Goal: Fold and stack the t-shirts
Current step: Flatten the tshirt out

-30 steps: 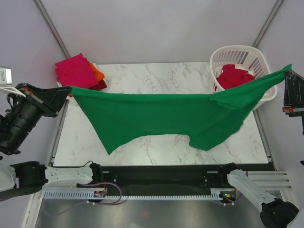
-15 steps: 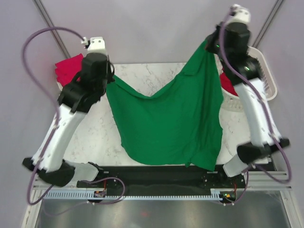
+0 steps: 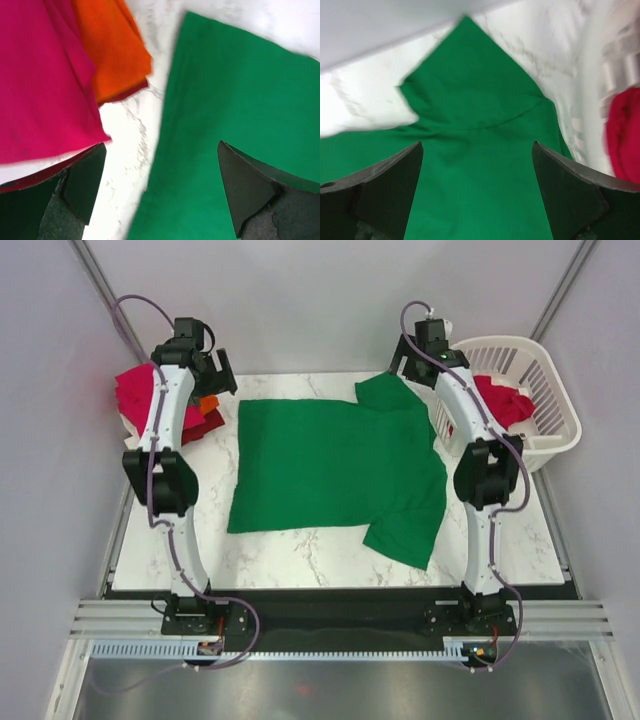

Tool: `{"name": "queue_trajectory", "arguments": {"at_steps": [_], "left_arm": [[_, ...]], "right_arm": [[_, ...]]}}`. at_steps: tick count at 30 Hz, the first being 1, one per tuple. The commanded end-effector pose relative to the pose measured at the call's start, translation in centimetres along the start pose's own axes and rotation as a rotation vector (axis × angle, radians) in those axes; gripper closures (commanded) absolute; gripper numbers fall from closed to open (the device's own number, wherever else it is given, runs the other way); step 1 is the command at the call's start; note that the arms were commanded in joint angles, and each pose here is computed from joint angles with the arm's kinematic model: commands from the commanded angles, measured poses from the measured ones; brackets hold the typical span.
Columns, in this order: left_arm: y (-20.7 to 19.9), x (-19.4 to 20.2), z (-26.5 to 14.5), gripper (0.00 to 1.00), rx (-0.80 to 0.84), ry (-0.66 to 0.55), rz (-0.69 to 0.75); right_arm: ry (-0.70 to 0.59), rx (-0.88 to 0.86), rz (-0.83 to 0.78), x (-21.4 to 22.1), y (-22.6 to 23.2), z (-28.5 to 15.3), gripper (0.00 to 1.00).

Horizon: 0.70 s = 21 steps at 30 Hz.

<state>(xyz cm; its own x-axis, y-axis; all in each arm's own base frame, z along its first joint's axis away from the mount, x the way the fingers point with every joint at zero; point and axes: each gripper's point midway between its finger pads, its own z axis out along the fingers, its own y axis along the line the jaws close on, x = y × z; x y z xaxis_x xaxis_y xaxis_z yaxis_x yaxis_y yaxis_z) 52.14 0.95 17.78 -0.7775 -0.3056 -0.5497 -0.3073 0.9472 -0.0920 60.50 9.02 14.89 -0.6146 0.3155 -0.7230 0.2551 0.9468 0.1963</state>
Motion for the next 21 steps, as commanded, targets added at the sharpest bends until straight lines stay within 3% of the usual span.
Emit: {"name": "queue_trajectory", "arguments": {"at_steps": [1,11,13,14,16,17,21], "left_arm": [[-3.8,-2.9,-11.5,0.00,0.165,-0.204,0.028],[-4.5,5.6,-16.2,0.04,0.165,-0.178,0.112],[-3.5,9.3,-14.8,0.05,0.139,-0.113,0.109],[-3.0,9.6,-15.9,0.05,0.153,-0.154,0.090],[-1.4,13.4,-14.3,0.05,0.121,-0.095,0.066],[-1.1,13.8,-15.2,0.05,0.141,-0.131,0.047],[0.7,18.4,-13.6,0.06,0.132,-0.067,-0.002]], "right_arm": [[-0.369,-0.115,0.076,-13.5,0.9,-15.0,0.02],[-0.316,-0.179,-0.043,-7.1,3.8,-20.3,0.02],[-0.261,-0.132,-0.086,-2.5,3.5,-19.6,0.02],[-0.247,-0.123,-0.087,-0.1,2.6,-20.1,0.02],[-0.227,-0.182,-0.040,2.4,3.0,-20.7,0.02],[-0.192,-0.192,-0.037,5.3,1.6,-21.2,0.02],[-0.161,-0.320,-0.041,10.0,0.9,-23.6,0.02]]}}
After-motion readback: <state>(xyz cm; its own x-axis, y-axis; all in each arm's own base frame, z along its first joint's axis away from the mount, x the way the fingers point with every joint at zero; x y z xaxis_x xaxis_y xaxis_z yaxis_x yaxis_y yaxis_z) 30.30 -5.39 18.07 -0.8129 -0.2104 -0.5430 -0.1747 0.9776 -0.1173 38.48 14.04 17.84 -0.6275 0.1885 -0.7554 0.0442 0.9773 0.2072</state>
